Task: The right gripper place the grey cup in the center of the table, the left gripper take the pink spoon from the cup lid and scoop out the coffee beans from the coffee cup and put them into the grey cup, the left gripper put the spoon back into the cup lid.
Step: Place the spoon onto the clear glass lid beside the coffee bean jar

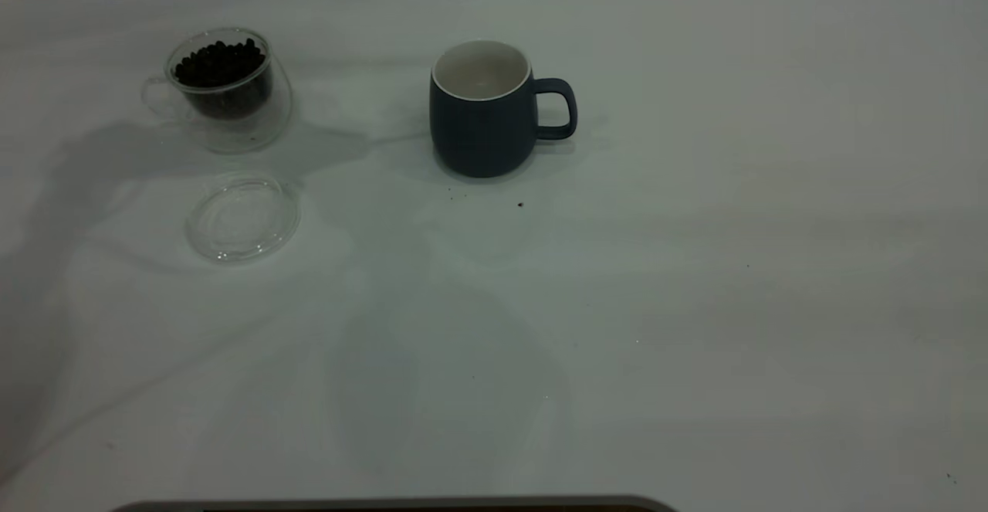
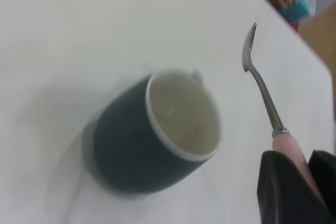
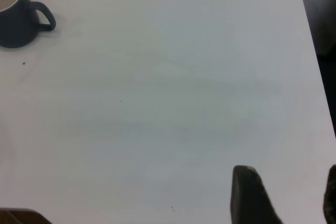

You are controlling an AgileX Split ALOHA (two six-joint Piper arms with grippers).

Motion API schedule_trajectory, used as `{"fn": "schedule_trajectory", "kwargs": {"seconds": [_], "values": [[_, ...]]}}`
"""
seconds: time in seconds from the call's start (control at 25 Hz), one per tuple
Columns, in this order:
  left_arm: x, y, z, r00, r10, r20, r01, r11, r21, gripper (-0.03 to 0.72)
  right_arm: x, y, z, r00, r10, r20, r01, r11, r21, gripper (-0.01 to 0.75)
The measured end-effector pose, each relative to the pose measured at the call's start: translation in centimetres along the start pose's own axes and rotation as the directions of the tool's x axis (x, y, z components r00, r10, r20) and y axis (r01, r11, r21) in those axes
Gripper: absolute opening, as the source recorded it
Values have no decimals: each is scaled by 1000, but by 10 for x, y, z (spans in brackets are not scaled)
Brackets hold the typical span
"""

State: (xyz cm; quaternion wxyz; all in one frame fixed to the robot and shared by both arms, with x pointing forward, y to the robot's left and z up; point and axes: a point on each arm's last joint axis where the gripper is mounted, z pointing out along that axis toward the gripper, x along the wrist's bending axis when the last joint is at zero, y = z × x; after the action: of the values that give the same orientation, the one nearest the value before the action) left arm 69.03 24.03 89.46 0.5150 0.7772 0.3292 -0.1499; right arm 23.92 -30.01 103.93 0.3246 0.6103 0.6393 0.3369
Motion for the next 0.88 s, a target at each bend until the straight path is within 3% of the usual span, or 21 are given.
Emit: {"fn": "schedule_trajectory", "kwargs": {"seconds": [0.2,0.56,0.68,0.88], "values": [[-42,36,-37,986,-164,-44,165,986,26,115,0,0,0,1000,0,0,0,1000,0,374],[-118,67,-98,931,-237,-276,271,958,90,115,0,0,0,1000,0,0,0,1000,0,374],[-119,39,-111,908,-318,-274,349,935,70,115,0,0,0,1000,0,0,0,1000,0,374],[-77,-55,-139,791,-561,-244,576,817,-12,115,0,0,0,1000,0,0,0,1000,0,374]]}}
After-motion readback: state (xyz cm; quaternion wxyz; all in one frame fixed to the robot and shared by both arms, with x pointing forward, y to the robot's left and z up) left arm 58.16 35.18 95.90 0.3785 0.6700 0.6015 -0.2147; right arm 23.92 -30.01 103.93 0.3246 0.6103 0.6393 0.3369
